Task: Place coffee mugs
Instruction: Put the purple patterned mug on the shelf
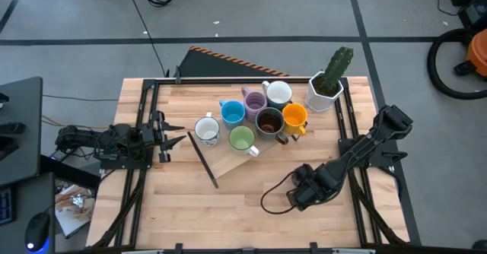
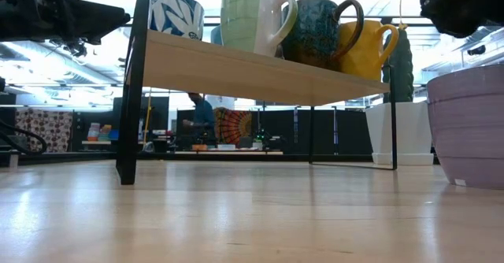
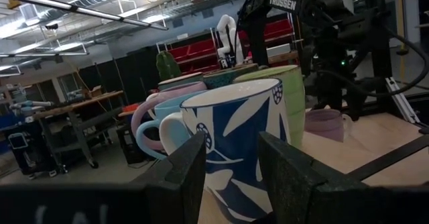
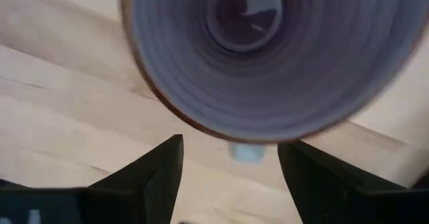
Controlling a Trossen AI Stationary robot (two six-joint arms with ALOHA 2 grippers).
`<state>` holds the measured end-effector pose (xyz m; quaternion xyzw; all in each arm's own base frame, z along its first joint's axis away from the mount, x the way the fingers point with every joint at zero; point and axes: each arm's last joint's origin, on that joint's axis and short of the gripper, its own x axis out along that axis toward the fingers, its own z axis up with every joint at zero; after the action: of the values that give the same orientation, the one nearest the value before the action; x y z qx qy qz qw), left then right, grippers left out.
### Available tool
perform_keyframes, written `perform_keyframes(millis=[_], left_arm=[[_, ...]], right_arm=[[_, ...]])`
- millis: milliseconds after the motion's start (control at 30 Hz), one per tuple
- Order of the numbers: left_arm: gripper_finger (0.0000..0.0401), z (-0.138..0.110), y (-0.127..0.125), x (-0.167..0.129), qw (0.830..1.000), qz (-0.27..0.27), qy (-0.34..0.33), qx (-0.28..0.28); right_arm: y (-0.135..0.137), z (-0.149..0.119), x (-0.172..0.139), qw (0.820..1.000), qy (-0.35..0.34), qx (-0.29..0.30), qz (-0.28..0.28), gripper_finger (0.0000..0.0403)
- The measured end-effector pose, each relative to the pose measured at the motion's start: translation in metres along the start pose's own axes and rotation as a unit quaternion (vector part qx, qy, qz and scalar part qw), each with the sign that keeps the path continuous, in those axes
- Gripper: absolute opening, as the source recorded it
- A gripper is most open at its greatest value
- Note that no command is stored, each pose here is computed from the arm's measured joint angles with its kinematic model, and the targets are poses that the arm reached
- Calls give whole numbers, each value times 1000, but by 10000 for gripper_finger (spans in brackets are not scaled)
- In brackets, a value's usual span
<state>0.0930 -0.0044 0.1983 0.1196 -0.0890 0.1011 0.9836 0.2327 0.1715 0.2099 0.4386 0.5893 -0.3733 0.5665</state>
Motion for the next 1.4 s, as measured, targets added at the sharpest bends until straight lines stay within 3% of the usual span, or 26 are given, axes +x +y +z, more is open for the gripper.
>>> perform_keyframes(millis=[300, 933, 1400], left_arm=[[141, 0, 0, 0, 1000, 0, 0, 1], [141, 0, 0, 0, 1000, 0, 0, 0], [141, 0, 0, 0, 1000, 0, 0, 2]], right_arm=[[-4, 3, 11, 1000, -19, 5, 0, 214], [-7, -4, 11, 998, -32, -47, -2, 72], [-3, -2, 11, 990, -71, -122, 20, 70]])
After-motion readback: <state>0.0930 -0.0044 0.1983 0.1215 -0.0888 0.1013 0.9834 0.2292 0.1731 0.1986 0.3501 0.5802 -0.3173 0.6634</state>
